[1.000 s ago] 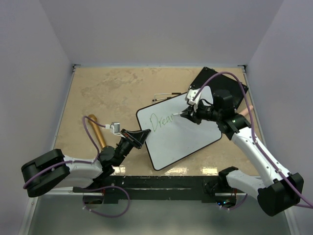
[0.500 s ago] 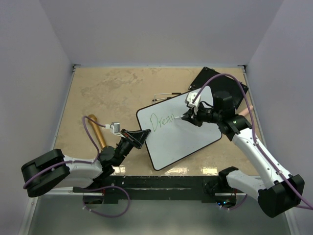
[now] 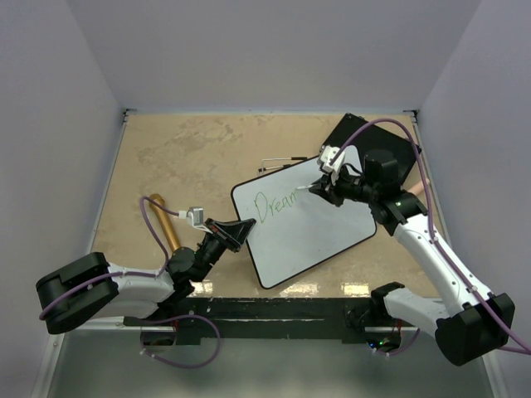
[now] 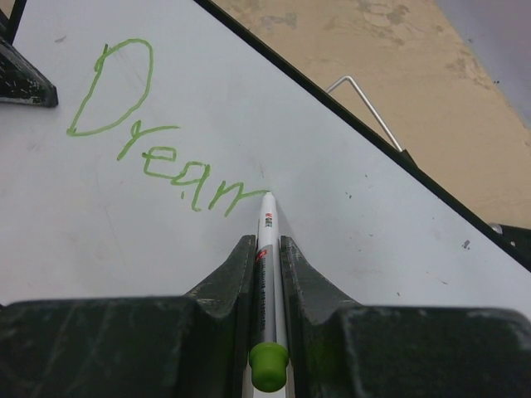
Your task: Write a sentence on the whiteboard
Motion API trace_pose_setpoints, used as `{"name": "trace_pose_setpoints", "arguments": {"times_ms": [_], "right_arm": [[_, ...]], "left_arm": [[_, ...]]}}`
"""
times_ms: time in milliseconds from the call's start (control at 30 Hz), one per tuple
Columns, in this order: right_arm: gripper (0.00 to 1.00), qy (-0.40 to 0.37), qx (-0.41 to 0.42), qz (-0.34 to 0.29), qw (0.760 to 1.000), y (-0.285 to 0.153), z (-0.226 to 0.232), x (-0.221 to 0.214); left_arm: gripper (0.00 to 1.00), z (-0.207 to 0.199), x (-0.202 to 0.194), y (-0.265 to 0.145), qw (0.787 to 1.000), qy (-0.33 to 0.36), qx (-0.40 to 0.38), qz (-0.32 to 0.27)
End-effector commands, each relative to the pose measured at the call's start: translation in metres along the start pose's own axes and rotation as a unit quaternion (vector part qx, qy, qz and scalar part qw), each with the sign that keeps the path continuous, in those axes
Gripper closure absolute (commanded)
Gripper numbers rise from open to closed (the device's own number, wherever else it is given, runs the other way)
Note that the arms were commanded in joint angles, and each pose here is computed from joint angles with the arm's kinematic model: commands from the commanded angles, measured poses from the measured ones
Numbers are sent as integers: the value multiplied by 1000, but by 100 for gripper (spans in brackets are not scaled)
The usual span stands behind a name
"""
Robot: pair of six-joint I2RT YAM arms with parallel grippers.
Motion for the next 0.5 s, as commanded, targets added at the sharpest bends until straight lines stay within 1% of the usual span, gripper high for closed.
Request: {"name": "trace_pose_setpoints", "arguments": {"times_ms": [0,300,467], "right_arm": [[100,-11,-36,-10,999,-5,-15,12],[100,-16,21,35,999,-11,6,-13],[100,-16,33,50,998,-13,11,-22]], "left_arm": [[100,11,-3,-11,998,68,-7,8],[100,11,-2,-11,998,67,-7,6],[100,11,-2,-11,998,67,-7,7]]}}
Point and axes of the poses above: each gripper's point midway between its finger pads, its own y axis out along the fingers, its own z axis along the line the jaws close on, x = y × z, the point moved 6 cm from there along -y, back along the fingers, and after that the axes turned 3 degrees about -y, right-handed, at the moved point
